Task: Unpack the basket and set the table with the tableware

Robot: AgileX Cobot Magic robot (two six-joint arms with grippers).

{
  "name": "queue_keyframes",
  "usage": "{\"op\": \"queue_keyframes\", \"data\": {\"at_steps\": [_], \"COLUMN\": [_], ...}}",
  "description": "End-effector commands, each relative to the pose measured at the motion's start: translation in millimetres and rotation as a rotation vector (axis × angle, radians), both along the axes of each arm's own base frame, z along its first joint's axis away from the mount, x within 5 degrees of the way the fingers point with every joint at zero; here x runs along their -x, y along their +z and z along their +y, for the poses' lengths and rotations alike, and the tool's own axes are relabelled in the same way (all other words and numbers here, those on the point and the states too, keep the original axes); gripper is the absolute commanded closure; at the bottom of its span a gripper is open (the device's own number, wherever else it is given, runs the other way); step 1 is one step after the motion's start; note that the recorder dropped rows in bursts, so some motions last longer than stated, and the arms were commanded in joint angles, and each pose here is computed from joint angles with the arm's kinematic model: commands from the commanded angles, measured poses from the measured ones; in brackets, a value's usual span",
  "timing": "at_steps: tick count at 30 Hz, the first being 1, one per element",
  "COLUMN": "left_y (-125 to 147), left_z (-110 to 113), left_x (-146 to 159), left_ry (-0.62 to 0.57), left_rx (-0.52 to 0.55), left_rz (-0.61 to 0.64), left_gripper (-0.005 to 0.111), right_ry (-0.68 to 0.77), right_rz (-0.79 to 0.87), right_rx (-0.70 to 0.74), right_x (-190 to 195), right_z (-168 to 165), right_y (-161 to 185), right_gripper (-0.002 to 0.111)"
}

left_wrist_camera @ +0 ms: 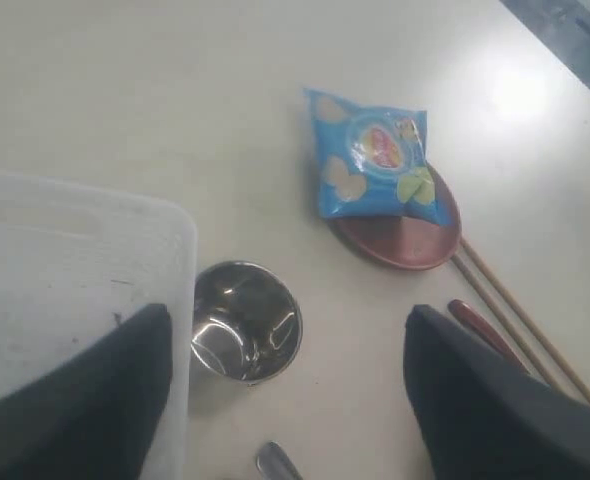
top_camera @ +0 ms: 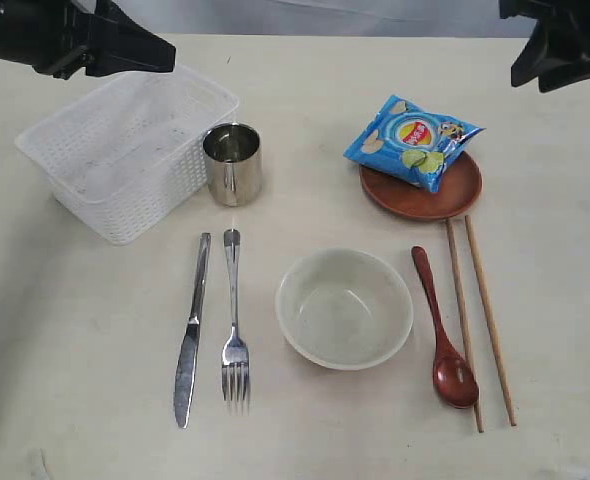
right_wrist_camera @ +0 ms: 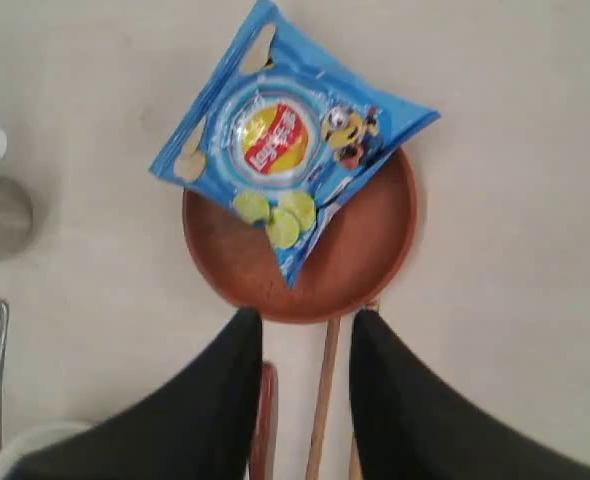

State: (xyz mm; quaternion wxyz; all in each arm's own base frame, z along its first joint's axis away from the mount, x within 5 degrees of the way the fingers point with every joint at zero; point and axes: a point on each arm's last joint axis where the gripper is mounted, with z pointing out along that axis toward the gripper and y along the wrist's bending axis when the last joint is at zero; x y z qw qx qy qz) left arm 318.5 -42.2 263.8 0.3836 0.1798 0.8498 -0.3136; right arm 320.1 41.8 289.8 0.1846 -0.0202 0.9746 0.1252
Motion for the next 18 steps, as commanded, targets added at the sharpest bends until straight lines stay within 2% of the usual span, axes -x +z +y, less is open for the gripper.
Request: {"op": "queue_keyframes", "data": {"at_steps": [1,7,12,18], "left_y": [0.9,1.0,1.0,1.1], "left_z": [-3.0,-3.2,-3.2,-3.5], "left_x": [2.7,2.8,2.8,3.2], "left_ry": [-0.016,-0.018,-0.018,-0.023], "left_rx": [0.005,0.006,0.006,0.009], "left_rz": [-0.003,-0.002,-0.002,-0.001], "left_gripper": [0.045,0.045,0.045,0.045], "right_ry": [0.083,0.169,0.113,0.085], "right_rz": [0.036,0.11,0.185,0.148], "right_rx": [0.022,0.054,0.154,0.161], "right_x": [10.1,25.5,43.8,59.5], "right_z": [16.1,43.3,49.1,56.9], "right_y": [3.5,-13.8,-52.5,-92.2], "right_gripper": [0.078,0.078,0.078,0.078]}}
